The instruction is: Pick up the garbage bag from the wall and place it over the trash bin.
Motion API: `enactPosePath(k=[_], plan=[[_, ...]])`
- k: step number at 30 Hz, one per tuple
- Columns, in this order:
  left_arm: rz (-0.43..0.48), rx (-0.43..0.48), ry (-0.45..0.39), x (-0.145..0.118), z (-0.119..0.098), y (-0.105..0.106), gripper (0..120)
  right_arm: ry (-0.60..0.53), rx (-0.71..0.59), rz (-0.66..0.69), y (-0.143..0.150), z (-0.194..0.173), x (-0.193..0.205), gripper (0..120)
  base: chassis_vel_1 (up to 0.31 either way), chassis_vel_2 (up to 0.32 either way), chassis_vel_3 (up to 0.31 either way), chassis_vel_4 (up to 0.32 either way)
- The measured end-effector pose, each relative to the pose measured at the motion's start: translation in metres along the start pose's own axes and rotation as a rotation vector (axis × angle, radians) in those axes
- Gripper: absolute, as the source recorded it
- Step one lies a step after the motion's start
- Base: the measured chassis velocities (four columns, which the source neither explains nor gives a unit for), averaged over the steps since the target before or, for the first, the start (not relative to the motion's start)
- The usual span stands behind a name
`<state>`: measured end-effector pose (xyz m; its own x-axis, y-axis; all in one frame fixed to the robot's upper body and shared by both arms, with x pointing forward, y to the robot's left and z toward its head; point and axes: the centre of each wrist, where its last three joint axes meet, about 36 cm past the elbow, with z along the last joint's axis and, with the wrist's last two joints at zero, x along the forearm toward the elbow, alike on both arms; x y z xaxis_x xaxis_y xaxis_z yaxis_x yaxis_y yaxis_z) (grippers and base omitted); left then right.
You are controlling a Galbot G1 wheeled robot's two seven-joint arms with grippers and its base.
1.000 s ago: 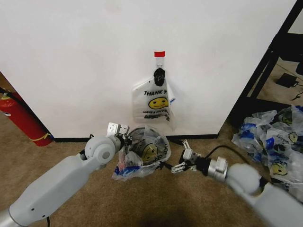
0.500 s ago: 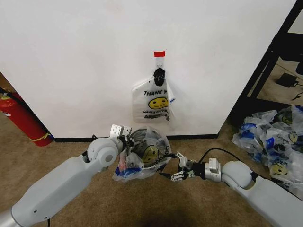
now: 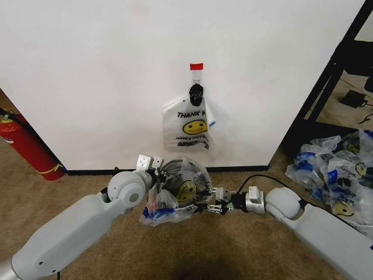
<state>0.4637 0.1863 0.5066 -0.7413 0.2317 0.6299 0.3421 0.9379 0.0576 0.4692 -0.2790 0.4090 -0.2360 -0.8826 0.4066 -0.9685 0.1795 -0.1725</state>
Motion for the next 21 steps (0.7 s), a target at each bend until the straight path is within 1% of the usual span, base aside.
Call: enactPosePath(k=[2, 3, 4, 5, 6, 11, 14, 19, 20, 21], plan=[[0.0, 0.0, 0.0, -0.001, -0.001, 0.0, 4, -0.006, -0.014, -0.007, 0.001, 0.0, 0.001, 10, 0.0, 0.0, 0.0, 0.0], [0.0, 0.0, 0.001, -0.001, -0.001, 0.0, 4, -0.009, -0.02, -0.009, 0.002, 0.0, 0.001, 8, 0.0, 0.0, 0.0, 0.0], [0.0, 0.0, 0.002, -0.001, 0.0, 0.0, 4, -0.018, -0.035, -0.011, 0.003, 0.0, 0.003, 4, 0.0, 0.0, 0.0, 0.0], [0.0, 0.0, 0.002, -0.001, 0.0, 0.0, 4, -0.018, -0.035, -0.011, 0.003, 0.0, 0.003, 4, 0.0, 0.0, 0.0, 0.0], [0.0, 0.0, 0.003, -0.002, 0.0, 0.0, 4, -0.023, -0.044, -0.01, 0.003, 0.0, 0.005, 0, 0.0, 0.0, 0.0, 0.0], [0.0, 0.001, 0.008, -0.004, 0.0, 0.0, 4, -0.026, -0.063, -0.009, 0.002, 0.002, 0.02, 0, 0.0, 0.0, 0.0, 0.0], [0.004, 0.001, 0.007, -0.003, 0.0, -0.002, 4, -0.029, -0.068, -0.009, 0.003, 0.002, 0.021, 0, 0.0, 0.0, 0.0, 0.0], [0.011, -0.003, 0.005, -0.002, 0.0, -0.004, 4, -0.043, -0.076, -0.02, 0.005, 0.0, 0.016, 20, 0.0, 0.0, 0.0, 0.0], [0.011, -0.003, 0.005, -0.002, 0.0, -0.004, 4, -0.043, -0.076, -0.02, 0.005, 0.0, 0.016, 20, 0.0, 0.0, 0.0, 0.0], [0.011, -0.004, 0.005, -0.002, 0.0, -0.004, 4, -0.044, -0.077, -0.024, 0.006, 0.0, 0.015, 23, 0.0, 0.0, 0.0, 0.0]])
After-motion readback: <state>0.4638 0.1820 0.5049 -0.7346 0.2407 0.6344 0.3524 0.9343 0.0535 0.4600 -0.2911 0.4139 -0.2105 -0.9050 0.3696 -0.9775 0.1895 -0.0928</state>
